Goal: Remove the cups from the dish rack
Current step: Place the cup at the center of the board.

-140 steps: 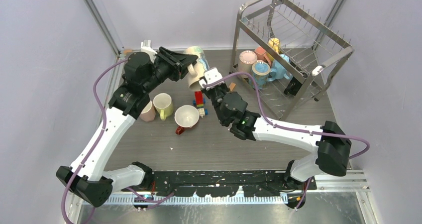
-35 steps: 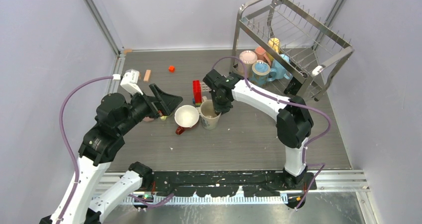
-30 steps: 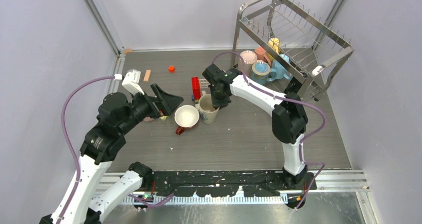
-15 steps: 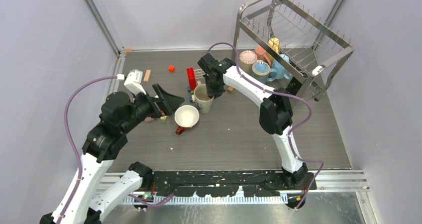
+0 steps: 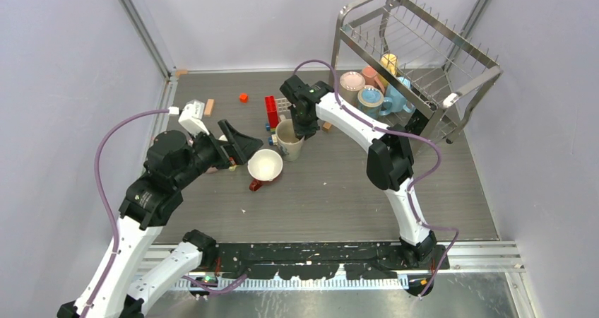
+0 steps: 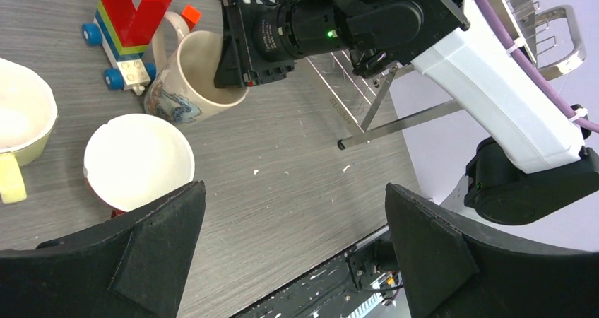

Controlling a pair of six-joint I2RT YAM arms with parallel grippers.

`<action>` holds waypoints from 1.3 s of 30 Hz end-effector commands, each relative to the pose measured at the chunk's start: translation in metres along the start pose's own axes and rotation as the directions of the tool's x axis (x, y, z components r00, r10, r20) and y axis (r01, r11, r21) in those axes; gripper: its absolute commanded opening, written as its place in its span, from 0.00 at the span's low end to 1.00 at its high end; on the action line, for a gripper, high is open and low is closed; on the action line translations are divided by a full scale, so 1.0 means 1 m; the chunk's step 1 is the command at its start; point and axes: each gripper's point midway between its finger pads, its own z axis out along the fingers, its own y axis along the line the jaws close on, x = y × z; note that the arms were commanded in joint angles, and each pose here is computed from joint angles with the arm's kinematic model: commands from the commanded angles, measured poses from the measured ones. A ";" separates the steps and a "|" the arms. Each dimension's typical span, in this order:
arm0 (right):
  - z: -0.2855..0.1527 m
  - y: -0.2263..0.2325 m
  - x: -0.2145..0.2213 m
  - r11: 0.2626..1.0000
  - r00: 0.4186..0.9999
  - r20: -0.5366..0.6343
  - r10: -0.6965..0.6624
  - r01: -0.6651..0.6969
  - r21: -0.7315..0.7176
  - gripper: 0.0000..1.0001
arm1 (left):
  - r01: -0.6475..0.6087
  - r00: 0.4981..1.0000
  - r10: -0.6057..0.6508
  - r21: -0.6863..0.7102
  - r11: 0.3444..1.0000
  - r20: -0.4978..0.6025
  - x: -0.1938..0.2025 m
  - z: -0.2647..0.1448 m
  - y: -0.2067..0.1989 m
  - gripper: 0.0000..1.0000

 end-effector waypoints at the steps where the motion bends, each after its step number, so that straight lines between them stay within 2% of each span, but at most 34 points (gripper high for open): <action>1: -0.033 -0.002 -0.009 1.000 0.999 0.030 -0.016 0.017 -0.020 0.01 | 0.004 1.000 -0.004 0.037 0.999 0.013 -0.003 0.003 -0.007 1.00; 13: -0.037 -0.002 0.002 0.999 1.000 -0.005 -0.022 0.022 -0.041 0.01 | 0.018 1.000 -0.018 0.028 0.999 -0.008 0.001 0.008 -0.004 1.00; 14: -0.037 -0.002 0.003 0.999 1.000 -0.011 -0.023 0.023 -0.042 0.04 | 0.020 1.000 -0.019 0.030 0.999 -0.012 0.002 0.009 -0.004 1.00; 20: -0.048 0.000 -0.005 0.998 0.999 0.035 -0.011 0.013 -0.054 0.43 | 0.020 1.000 -0.019 0.034 0.999 -0.019 0.003 0.013 -0.005 1.00; 24: -0.059 0.004 -0.012 0.998 0.997 0.070 -0.016 0.020 -0.052 0.58 | 0.020 1.000 -0.019 0.040 0.999 -0.023 0.003 0.015 -0.006 1.00; 29: -0.076 0.006 -0.022 0.999 0.992 0.122 -0.021 0.026 -0.042 0.68 | 0.018 1.000 -0.017 0.048 0.999 -0.023 0.002 0.017 -0.008 1.00; 39: -0.121 0.009 -0.033 0.998 0.976 0.217 -0.020 0.032 -0.052 0.77 | 0.012 1.000 -0.010 0.070 0.998 -0.023 0.000 0.017 -0.013 1.00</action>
